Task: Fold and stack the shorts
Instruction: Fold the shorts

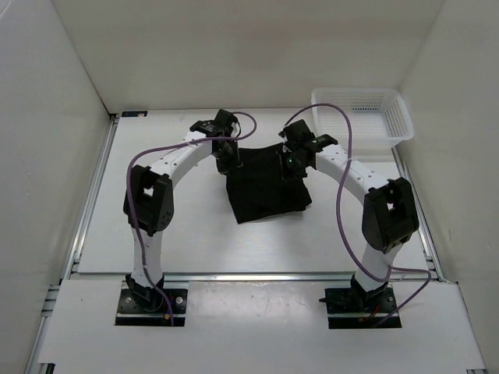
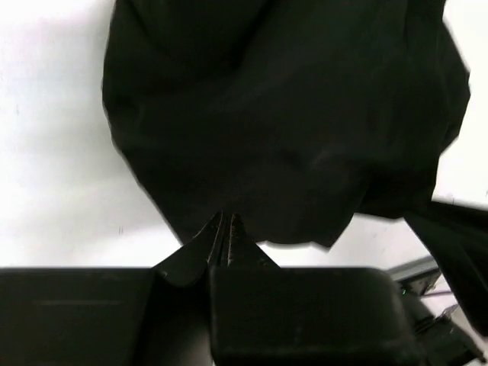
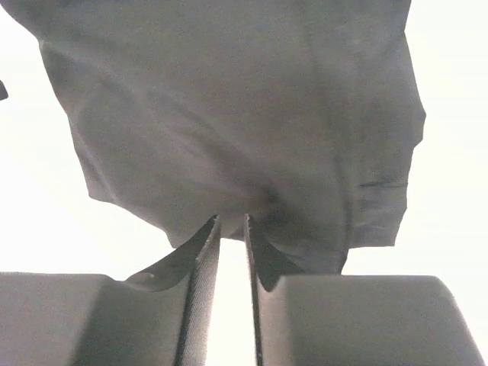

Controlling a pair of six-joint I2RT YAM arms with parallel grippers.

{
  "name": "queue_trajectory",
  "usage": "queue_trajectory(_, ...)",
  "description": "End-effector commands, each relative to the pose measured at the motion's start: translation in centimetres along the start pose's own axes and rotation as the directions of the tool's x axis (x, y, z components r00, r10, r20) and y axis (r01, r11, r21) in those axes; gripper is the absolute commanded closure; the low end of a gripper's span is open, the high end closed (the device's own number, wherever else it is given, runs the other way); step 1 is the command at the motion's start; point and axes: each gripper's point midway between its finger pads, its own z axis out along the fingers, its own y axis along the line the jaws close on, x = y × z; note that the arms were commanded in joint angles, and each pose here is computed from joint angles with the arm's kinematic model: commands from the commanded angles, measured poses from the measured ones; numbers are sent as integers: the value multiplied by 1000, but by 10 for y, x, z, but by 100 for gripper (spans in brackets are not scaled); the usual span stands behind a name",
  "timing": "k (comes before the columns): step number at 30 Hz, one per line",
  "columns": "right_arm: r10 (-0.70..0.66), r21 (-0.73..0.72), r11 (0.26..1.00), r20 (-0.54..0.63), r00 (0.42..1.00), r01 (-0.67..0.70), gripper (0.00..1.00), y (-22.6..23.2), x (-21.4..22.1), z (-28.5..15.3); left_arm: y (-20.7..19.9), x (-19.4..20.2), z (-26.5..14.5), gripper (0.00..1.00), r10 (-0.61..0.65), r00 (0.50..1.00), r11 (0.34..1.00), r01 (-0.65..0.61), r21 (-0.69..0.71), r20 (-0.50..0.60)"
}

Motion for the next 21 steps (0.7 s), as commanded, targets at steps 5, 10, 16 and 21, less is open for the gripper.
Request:
queue_trajectory(5,129,190,973,21,991,-131,83,-69,15,25,-10,-77,19,90,-11,988,1000,15,-23,152)
queue_trajectory(10,187,218,961,-63,980,-169,93,-92,47,66,-2,-81,72,90,14,996,999,-9,-53,90)
queue_trajectory(16,160,132,977,71,985,-168,93,-68,6,13,1,-102,31,90,60,984,996,-48,-72,165)
queue_trajectory(21,140,93,983,181,973,-159,92,-52,-42,-22,6,-136,-36,90,31,956,999,-22,-35,293)
